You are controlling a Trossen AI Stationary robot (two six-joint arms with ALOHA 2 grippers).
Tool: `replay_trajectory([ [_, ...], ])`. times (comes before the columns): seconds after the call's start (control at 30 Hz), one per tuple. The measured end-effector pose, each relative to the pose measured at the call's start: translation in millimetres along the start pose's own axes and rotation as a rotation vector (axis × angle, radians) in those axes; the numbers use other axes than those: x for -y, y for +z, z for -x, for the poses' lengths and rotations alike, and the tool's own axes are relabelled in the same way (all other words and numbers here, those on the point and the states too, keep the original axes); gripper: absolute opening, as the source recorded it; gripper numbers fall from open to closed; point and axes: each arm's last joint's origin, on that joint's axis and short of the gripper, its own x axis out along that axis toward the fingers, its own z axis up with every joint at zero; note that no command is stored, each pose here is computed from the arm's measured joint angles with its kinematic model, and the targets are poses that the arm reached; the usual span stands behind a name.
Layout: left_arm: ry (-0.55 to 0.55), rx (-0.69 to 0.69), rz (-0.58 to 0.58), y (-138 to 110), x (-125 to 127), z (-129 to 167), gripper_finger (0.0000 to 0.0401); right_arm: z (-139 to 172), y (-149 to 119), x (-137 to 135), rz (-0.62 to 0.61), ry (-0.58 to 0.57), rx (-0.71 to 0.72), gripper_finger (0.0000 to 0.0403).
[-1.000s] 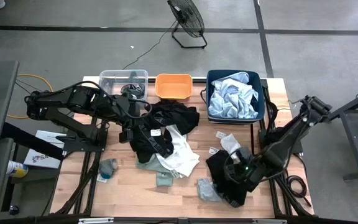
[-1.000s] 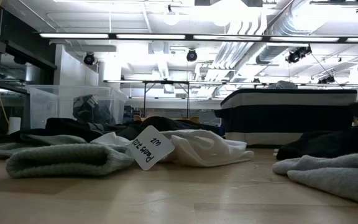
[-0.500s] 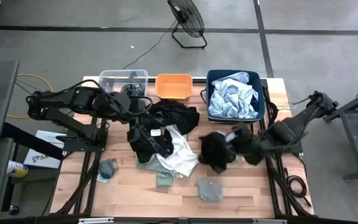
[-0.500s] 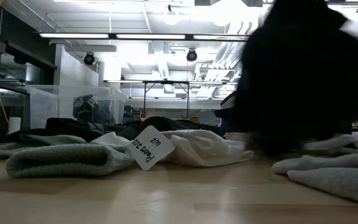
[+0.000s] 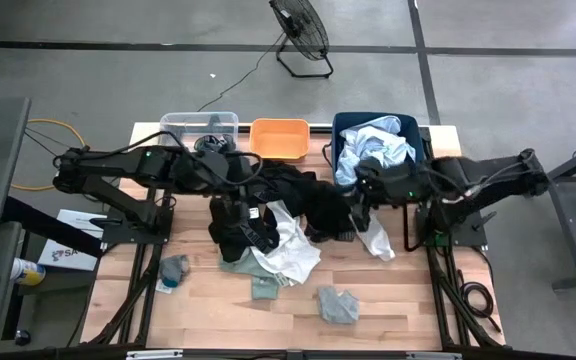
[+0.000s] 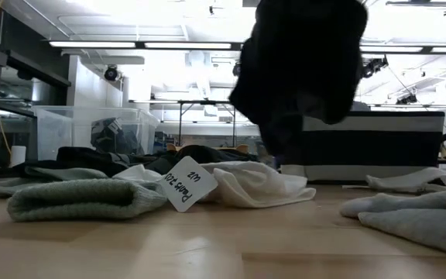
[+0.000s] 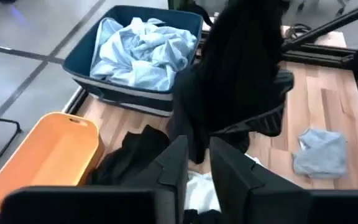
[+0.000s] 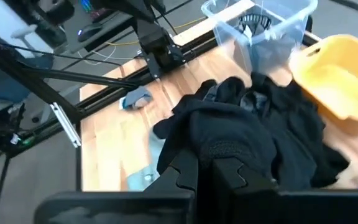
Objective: Pick & Place Cloths
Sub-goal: Put the black underwear into the transparent bin
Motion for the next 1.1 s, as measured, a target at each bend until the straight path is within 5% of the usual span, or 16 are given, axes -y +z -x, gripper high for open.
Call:
replay_trajectory([
  [0.27, 0.051, 0.162, 0.062, 17.8, 2.2, -13.3, 0.0206, -8.6, 25.9, 33.2, 0.036, 0.02, 0.032, 0.0004],
  [0.47, 0.114, 0.235, -0.023, 27.0, 5.6, -40.8, 0.0286, -8.7, 49.5, 47.9, 0.047, 0.116, 0.15, 0.0004],
  [1.1, 0.276, 0.261, -0.004, 24.4, 15.1, -109.6, 0.0316, -7.9, 86.0, 65.1, 0.053, 0.267, 0.392, 0.0004],
])
